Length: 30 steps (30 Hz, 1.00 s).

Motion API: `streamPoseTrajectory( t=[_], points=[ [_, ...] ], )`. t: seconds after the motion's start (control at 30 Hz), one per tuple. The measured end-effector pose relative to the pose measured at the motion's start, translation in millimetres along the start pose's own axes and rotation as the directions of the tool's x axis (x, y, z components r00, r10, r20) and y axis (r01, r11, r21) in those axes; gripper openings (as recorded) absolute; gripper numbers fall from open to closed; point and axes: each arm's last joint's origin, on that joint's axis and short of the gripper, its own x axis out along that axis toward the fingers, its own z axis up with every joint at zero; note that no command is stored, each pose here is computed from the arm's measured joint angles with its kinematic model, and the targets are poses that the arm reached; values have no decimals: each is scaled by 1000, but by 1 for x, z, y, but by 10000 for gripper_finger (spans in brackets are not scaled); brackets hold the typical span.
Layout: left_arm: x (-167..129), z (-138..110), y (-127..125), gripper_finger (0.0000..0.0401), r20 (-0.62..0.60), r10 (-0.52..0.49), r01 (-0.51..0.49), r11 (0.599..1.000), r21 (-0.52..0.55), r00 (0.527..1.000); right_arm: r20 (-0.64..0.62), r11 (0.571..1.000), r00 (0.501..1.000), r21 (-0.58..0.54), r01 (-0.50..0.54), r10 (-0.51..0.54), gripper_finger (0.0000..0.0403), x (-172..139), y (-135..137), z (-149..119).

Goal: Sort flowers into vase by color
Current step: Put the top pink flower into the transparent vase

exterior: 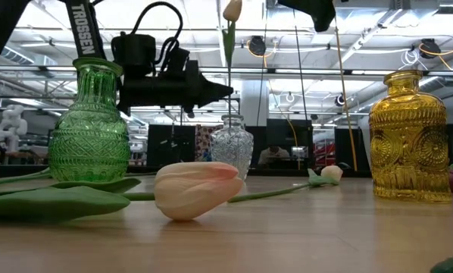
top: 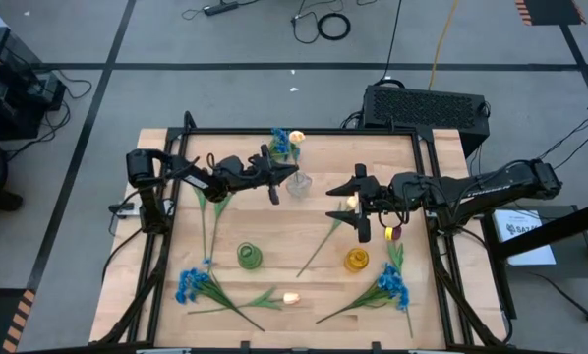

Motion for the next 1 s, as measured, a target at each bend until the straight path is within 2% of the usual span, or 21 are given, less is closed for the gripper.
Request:
streamPoseTrajectory(
  t=[0.37,1.0],
  points=[
    [-19,-8,-2,8,-4,32,-32,999,0,999,-21,1000,1000,0,2,-2,258,0,0,-2],
    [-18,-13,-7,16,-62,22,-21,1000,17,998,-15,1000,1000,1,1,-1,258,0,0,-1]
  ],
)
